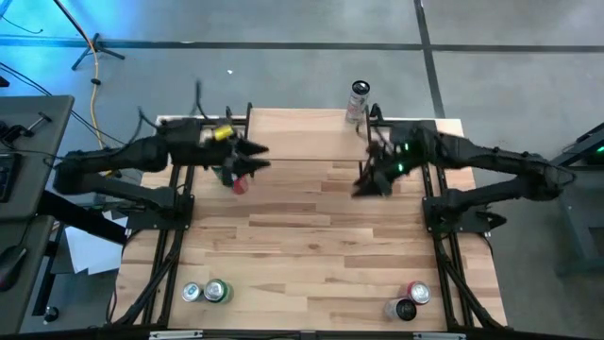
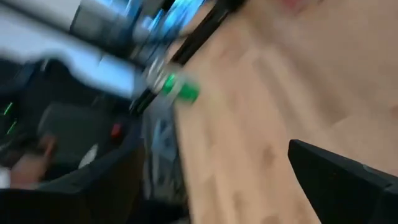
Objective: Place canned beverage on shelf
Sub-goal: Put the white pink soda can on the shelf aligned with the other white pink soda can
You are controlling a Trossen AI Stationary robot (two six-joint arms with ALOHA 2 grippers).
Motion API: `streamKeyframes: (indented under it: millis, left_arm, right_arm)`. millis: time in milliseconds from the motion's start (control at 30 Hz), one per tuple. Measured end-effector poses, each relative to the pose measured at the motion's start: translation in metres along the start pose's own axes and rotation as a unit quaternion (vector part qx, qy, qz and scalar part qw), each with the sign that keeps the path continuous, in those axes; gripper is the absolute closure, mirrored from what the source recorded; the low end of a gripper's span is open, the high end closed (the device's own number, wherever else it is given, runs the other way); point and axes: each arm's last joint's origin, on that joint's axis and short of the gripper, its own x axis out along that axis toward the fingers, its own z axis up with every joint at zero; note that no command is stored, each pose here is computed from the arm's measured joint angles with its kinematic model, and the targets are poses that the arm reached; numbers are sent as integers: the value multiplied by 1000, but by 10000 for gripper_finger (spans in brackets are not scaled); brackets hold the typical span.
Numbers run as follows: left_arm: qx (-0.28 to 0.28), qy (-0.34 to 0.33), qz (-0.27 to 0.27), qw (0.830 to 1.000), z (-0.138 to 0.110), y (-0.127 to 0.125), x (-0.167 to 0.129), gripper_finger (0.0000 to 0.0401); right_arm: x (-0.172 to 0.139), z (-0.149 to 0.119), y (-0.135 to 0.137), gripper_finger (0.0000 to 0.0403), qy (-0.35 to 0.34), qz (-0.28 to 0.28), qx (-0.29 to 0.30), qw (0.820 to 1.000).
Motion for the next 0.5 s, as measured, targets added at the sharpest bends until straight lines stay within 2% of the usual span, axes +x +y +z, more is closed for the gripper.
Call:
streamKeyframes:
  millis: [100, 267, 400, 500]
  left_arm:
    - [-6, 16, 19, 1000, -18, -14, 14, 142]
    - [4, 19, 35, 999, -41, -34, 32, 142]
    - [8, 20, 37, 999, -48, -39, 40, 142]
    - [12, 23, 39, 999, -49, -39, 41, 142]
  right_arm:
    - [13, -24, 24, 22, 62, 38, 5, 997]
    - [27, -73, 63, 22, 174, 70, 60, 980]
    - [23, -111, 90, 22, 215, 19, 114, 970]
    - [16, -132, 102, 22, 226, -75, 163, 958]
